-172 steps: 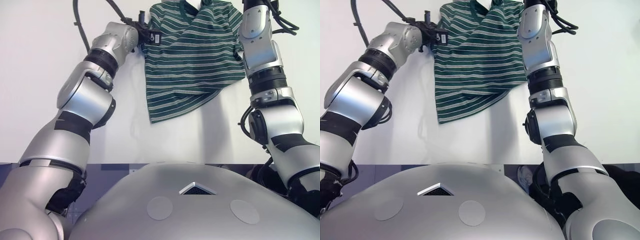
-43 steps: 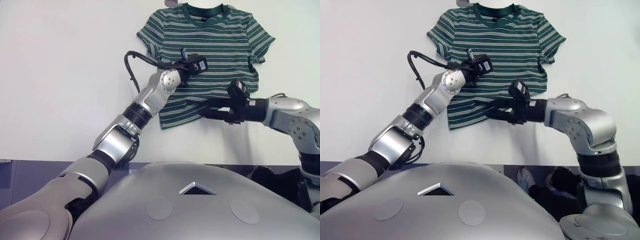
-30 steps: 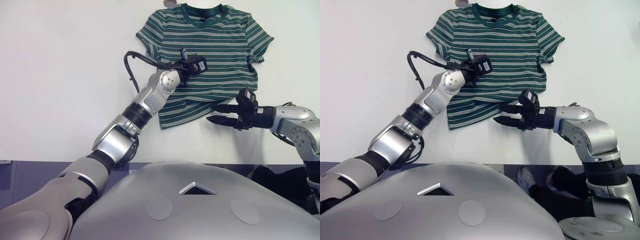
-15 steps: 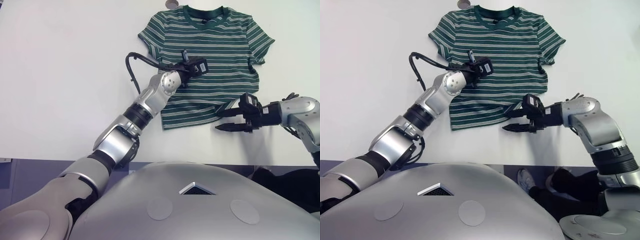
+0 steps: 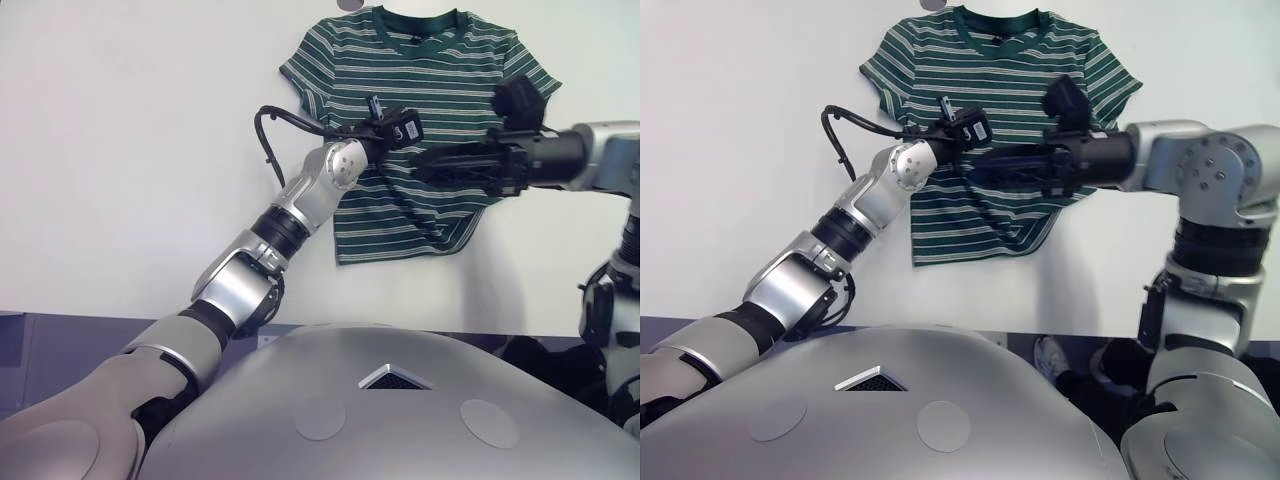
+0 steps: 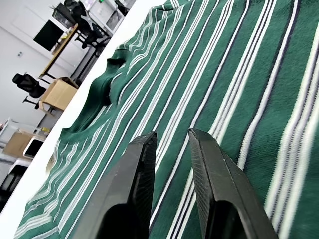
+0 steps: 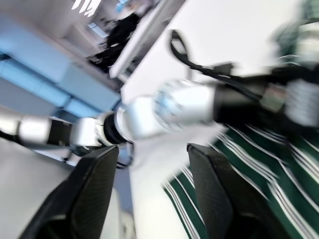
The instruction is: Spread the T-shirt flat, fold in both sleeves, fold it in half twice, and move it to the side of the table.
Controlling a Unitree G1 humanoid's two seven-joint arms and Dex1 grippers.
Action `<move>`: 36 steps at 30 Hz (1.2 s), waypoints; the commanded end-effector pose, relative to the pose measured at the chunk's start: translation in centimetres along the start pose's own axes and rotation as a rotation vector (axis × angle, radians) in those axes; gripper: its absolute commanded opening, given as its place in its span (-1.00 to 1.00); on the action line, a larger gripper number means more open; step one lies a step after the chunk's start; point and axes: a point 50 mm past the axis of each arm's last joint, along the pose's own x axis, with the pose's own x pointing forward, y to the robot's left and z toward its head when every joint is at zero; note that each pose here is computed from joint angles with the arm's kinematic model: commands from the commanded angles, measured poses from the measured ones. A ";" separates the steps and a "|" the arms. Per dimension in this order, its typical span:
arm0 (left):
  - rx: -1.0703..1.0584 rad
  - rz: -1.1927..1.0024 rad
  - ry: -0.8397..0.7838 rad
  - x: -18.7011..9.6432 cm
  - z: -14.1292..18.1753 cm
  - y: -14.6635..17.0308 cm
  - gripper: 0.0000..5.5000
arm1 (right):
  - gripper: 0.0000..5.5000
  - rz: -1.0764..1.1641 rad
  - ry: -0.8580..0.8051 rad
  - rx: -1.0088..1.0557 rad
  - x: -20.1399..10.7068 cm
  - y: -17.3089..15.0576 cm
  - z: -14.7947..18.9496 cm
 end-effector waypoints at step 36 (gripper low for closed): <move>-0.091 0.400 -0.278 -2.7 3.5 5.9 -0.57 | -0.99 -0.418 0.485 -1.130 -2.7 -4.9 1.5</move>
